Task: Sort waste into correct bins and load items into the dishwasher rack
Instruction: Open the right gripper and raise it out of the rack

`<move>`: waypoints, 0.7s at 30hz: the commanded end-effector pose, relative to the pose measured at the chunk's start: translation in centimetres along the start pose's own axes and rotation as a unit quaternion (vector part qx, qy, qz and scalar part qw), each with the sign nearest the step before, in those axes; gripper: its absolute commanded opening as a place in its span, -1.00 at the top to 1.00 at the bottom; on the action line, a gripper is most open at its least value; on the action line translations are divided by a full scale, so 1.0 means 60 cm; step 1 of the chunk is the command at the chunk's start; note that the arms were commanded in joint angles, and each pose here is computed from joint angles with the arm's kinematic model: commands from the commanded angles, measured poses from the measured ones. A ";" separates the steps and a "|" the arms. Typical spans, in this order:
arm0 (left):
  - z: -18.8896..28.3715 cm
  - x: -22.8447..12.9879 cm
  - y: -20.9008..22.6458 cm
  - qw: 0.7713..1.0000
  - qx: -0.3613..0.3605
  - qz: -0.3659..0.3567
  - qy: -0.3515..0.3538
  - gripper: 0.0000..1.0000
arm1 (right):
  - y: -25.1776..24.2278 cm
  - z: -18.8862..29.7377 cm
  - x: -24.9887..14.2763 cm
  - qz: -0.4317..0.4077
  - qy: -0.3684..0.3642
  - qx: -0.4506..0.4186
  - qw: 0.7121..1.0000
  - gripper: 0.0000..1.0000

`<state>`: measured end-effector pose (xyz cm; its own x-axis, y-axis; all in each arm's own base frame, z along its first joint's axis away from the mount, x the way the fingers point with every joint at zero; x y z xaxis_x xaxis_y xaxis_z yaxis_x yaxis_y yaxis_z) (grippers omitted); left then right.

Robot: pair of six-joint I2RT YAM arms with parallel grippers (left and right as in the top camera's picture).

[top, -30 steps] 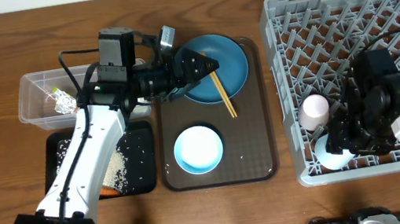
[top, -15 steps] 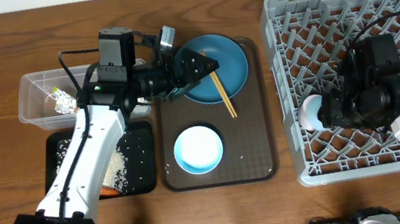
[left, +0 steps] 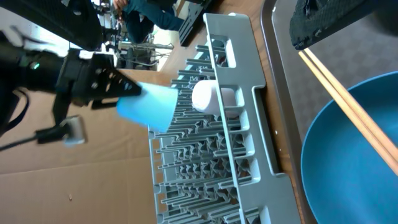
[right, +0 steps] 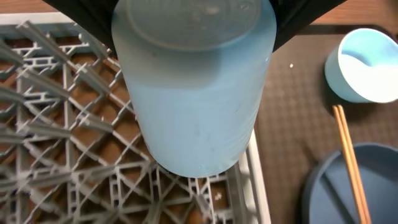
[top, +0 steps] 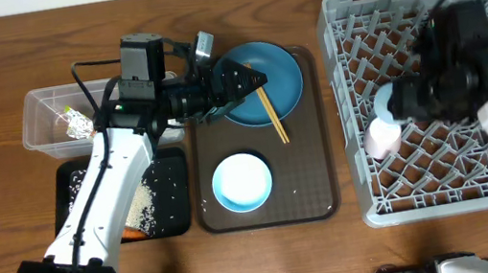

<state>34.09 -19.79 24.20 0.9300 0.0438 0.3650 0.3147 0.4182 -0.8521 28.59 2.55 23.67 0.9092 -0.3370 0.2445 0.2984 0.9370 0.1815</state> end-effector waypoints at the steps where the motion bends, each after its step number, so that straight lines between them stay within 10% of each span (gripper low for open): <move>1: -0.001 -0.001 0.008 1.000 0.005 0.000 -0.001 -0.96 | -0.003 -0.002 0.039 -0.002 -0.007 -0.018 1.000 0.98; 21: -0.001 -0.001 0.008 1.000 0.005 0.000 -0.001 -0.96 | 0.036 -0.136 0.140 0.025 -0.025 -0.024 0.999 0.97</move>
<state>34.10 -19.79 24.19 0.9298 0.0438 0.3654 0.3150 0.4186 -0.8518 38.62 2.43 18.36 0.9048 -0.3110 0.2908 0.2825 0.9495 0.1366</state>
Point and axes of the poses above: each gripper's point midway between its finger pads, its own z axis back along the fingers, its own y axis along the line the jaws close on, x = y × z, the point moved 3 cm from there along z, back along the fingers, and after that the axes turned 10 degrees about -z, right-handed, at the moved point
